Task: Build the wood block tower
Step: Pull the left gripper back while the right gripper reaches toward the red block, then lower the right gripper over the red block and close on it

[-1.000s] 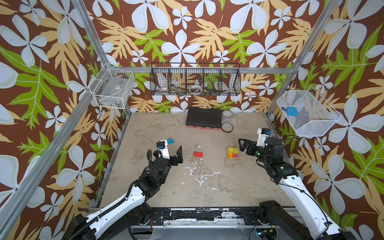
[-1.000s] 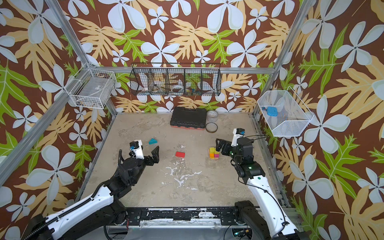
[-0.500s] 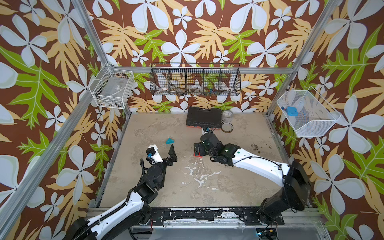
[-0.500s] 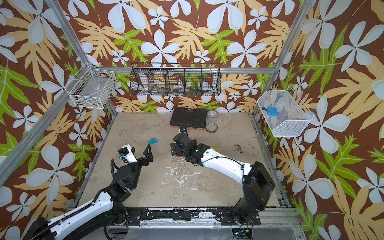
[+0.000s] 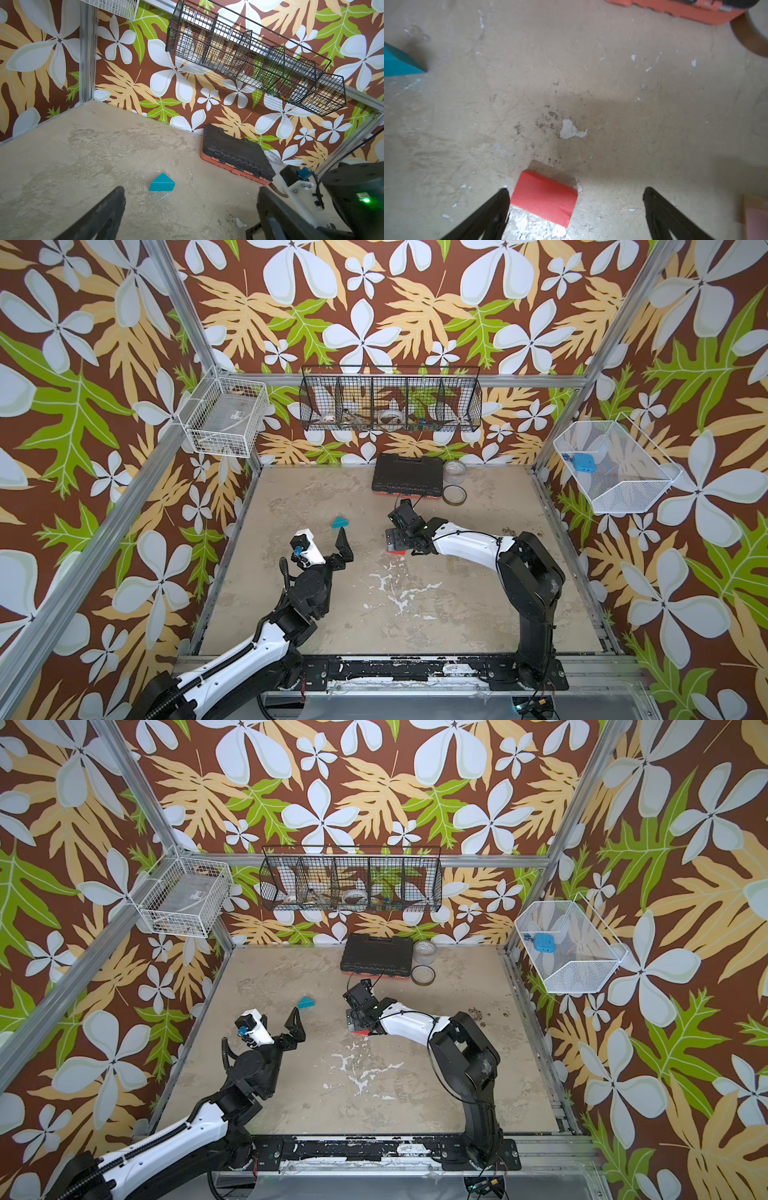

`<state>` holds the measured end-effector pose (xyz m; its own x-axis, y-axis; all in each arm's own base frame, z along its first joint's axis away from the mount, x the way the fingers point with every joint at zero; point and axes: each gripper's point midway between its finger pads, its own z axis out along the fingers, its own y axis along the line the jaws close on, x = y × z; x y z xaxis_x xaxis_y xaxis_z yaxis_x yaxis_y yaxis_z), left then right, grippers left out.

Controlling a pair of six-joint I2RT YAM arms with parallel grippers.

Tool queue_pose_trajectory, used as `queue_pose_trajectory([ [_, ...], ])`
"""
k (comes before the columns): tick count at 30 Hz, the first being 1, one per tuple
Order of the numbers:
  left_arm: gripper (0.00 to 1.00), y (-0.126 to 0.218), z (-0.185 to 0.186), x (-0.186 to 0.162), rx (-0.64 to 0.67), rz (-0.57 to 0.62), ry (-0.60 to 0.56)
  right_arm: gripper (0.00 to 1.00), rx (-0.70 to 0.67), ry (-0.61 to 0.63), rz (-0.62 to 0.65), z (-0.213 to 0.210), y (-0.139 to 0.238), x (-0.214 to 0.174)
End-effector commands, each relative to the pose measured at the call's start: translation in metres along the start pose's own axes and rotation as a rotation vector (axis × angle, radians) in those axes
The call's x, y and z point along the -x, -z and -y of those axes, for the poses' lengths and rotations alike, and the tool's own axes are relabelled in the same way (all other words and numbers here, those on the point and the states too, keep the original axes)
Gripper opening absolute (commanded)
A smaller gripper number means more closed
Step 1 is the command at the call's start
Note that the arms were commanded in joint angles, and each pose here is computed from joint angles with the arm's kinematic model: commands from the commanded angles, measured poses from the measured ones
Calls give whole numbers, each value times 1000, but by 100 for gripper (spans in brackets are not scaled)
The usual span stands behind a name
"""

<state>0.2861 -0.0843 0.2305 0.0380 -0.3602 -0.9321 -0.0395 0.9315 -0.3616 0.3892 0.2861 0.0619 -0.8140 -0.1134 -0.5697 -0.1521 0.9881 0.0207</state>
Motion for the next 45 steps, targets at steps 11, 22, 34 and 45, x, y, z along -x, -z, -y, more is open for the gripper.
queue_pose_trajectory([
  [11, 100, -1, -1, 9, 12, 39, 22, 100, 63, -60, -19, -12, -8, -8],
  [22, 100, -1, 0, 9, 8, 37, 24, 100, 6, -12, -39, -26, -22, -10],
  [34, 100, -1, 3, 9, -3, 35, 22, 93, -97, -4, -61, -4, -23, -22],
  [45, 100, 4, -1, 18, 2, 57, 22, 75, -89, -24, -95, 1, -21, -39],
])
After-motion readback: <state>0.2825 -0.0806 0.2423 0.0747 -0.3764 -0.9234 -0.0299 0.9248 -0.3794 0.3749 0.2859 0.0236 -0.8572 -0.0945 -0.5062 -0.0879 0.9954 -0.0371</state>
